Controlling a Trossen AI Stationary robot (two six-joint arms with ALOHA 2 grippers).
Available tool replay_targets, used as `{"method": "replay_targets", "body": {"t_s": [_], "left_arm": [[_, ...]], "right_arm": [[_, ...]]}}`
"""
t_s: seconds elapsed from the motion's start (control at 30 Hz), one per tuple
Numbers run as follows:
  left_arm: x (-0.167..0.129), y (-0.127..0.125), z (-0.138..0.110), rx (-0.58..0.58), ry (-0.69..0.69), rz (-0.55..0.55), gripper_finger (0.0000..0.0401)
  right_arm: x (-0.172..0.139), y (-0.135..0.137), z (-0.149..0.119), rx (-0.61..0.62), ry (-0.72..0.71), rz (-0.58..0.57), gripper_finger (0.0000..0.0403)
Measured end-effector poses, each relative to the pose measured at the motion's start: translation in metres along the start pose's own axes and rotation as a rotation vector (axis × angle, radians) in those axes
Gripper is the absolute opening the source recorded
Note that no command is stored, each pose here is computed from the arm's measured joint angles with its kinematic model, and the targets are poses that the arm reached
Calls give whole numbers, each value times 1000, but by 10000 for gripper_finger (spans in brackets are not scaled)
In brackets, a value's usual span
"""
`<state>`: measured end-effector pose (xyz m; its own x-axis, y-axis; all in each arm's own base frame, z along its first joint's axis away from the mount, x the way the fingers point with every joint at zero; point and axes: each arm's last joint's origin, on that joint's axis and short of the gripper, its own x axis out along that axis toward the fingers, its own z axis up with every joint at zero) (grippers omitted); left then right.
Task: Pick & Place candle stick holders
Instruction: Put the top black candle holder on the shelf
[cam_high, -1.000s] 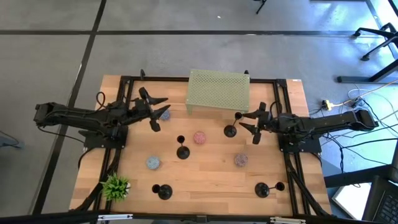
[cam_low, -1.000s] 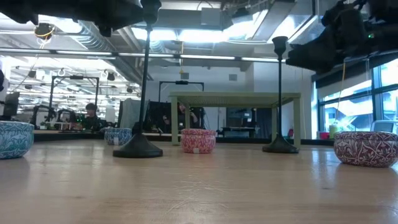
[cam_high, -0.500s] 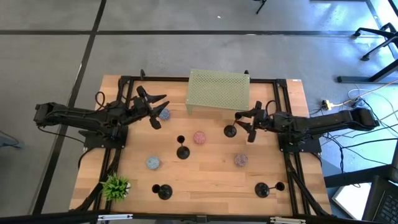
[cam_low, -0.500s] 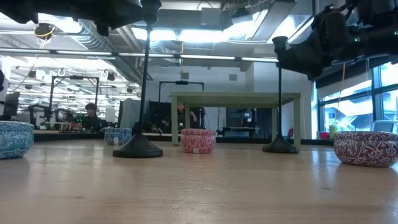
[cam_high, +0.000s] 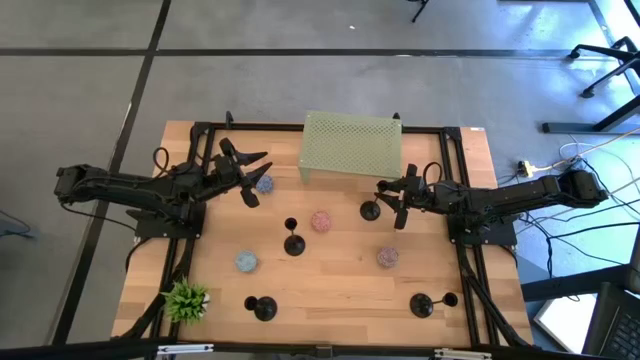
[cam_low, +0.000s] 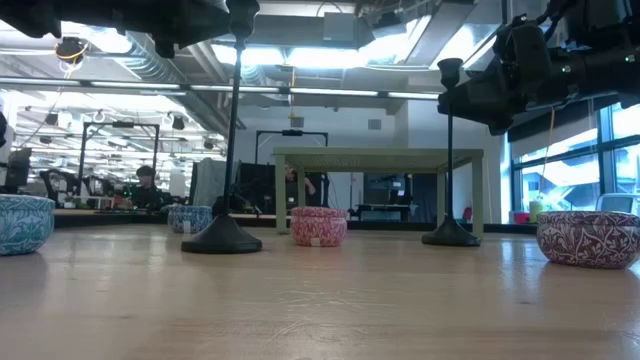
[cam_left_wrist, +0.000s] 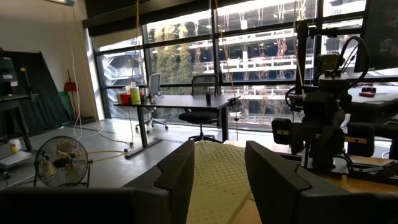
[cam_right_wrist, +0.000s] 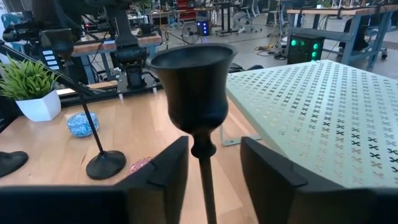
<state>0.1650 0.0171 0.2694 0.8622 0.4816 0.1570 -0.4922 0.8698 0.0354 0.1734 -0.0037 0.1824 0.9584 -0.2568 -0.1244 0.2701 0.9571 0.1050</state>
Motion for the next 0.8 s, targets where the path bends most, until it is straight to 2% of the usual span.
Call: {"method": "replay_targets", "body": {"t_s": [0.17,0.27,0.63,0.8], "left_arm": [[0,0,0,0,1,0,139],[0,0,0,0,0,1,139],[0,0,0,1,1,1,139],[0,0,0,1,2,0,139]], "right_arm": [[0,1,4,11,-37,5,84],[0,1,5,13,-46,5,67],[-2,2,19,55,-192,27,62],[-1,6,44,34,-260,32,61]]}}
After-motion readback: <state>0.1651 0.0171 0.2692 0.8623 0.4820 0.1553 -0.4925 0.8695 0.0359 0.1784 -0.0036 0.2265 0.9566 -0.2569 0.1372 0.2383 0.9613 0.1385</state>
